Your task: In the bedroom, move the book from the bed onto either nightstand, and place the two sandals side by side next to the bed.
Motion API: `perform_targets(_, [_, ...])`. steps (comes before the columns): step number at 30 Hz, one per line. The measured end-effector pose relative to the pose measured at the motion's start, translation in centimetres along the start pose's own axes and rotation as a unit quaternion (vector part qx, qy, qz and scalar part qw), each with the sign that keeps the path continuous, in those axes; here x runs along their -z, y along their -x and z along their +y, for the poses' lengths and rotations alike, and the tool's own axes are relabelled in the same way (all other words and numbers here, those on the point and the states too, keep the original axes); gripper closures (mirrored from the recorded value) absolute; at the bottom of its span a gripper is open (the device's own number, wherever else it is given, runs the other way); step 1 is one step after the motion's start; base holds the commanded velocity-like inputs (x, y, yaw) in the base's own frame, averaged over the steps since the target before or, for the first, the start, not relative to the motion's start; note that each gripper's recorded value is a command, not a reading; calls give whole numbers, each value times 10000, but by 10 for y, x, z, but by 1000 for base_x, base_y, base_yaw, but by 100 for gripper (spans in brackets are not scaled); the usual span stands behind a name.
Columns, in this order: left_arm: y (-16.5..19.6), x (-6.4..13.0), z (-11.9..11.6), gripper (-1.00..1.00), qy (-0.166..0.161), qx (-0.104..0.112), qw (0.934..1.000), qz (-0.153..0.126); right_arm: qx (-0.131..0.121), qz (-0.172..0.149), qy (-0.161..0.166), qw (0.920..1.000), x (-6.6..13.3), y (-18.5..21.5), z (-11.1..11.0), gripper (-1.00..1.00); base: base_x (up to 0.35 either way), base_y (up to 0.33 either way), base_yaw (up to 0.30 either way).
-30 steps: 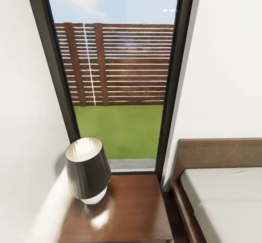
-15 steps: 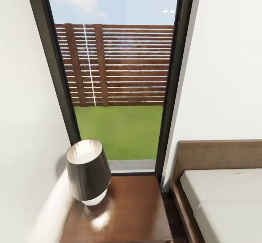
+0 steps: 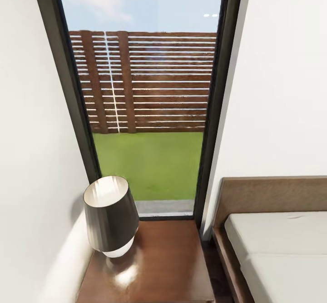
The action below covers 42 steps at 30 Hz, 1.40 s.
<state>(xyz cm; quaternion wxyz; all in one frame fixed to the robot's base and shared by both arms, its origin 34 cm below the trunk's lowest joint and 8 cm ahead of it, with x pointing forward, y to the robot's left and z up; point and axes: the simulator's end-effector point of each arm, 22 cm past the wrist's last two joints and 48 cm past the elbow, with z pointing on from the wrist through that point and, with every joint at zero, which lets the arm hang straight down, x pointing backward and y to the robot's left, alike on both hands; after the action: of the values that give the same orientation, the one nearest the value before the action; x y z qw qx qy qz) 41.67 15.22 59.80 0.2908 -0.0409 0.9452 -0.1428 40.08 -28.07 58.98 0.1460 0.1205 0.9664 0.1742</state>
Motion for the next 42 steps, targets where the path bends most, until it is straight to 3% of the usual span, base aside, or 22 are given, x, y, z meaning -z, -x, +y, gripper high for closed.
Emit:
perform_targets(15, [7, 17, 1, -100, 65, -20, 10000, 4, -12, -10, 0, 10000, 17, 2, 6, -100, 0, 0, 0])
perform_targets(22, [-3, 32, 31, -100, 357, -64, 9992, 162, -7, -10, -7, 10000, 25, 3, 8, -100, 0, 0, 0])
perform_targets(25, [-6, 37, 43, -100, 560, -73, 9982, 209, -7, -9, -7, 10000, 29, 3, 9, -100, 0, 0, 0])
perform_targets(26, [-7, 42, 58, -100, 777, -87, 9967, 229, -10, -12, -10, 10000, 30, 3, 9, -100, 0, 0, 0])
perform_targets(31, [-4, 51, 76, -100, 991, -132, 9947, 234, -11, -14, -14, 10000, 35, 3, 10, -100, 0, 0, 0])
perform_targets(42, [-1, 62, 75, -100, 1016, -149, 9944, 244, -7, -7, -16, 10000, 46, 2, 13, -100, 0, 0, 0])
